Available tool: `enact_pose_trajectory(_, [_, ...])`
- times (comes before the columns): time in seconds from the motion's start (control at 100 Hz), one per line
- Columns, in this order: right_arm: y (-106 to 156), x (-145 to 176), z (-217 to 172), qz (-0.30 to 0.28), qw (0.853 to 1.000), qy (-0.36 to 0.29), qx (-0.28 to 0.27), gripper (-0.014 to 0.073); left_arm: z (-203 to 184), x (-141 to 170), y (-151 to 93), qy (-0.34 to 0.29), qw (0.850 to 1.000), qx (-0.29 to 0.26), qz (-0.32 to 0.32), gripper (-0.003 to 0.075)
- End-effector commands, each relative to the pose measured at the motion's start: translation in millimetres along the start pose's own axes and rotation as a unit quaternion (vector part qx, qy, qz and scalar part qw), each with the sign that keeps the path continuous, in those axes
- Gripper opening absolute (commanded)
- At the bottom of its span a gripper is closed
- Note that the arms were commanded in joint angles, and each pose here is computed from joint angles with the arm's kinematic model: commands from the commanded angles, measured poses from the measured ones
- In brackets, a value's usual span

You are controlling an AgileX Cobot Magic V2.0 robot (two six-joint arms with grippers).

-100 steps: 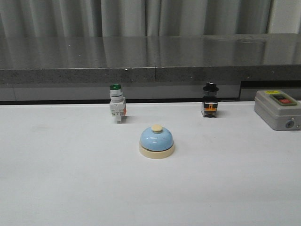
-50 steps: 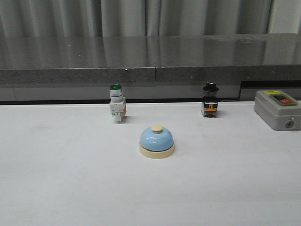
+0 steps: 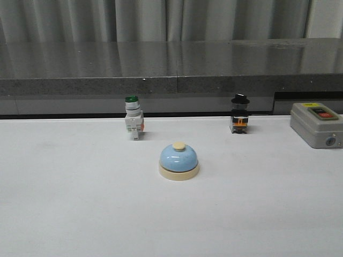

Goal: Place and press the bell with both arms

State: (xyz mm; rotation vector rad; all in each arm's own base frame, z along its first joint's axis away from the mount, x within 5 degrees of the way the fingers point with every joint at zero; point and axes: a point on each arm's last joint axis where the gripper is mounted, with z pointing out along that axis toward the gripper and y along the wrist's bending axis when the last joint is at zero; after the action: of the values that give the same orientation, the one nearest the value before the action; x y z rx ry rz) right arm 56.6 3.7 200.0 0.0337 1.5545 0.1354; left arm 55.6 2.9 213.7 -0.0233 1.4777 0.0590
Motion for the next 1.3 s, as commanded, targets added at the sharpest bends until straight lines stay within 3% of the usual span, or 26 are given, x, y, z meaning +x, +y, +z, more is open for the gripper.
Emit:
enact_pose_trajectory(0.0, [1,-20,-4,-0.008,0.996,-0.09,-0.003,-0.006,-2,6,-1,-0.034,0.999,0.002,-0.007,-0.002])
enact_pose_trajectory(0.13, [3,-38,-7,-0.008,0.993,-0.12,-0.006,-0.006,-2,6,-1,-0.034,0.999,0.002,-0.007,-0.002])
enact_pose_trajectory(0.24, [7,-65,-9,-0.008,0.994,-0.107,-0.007,-0.006,-2,6,-1,-0.034,0.999,0.002,-0.007,-0.002])
enact_pose_trajectory(0.45, [15,-128,1,-0.009,1.0,0.012,-0.002,-0.006,-2,6,-1,-0.034,0.999,0.002,-0.007,-0.002])
enact_pose_trajectory(0.66, [20,-169,30,-0.009,0.989,0.145,0.005,-0.006,-2,6,-1,-0.034,0.999,0.002,-0.007,-0.002])
enact_pose_trajectory(0.82, [20,-172,57,-0.008,0.976,0.219,0.01,-0.006,-2,6,-1,-0.034,0.999,0.002,-0.007,-0.002])
enact_pose_trajectory(1.18, [23,-149,103,0.036,0.954,0.299,-0.002,-0.006,-2,6,-1,-0.034,0.999,0.002,-0.007,-0.002])
enact_pose_trajectory(1.29, [29,-141,121,0.019,0.944,0.329,-0.021,-0.006,-2,6,-1,-0.034,0.999,0.002,-0.007,-0.002])
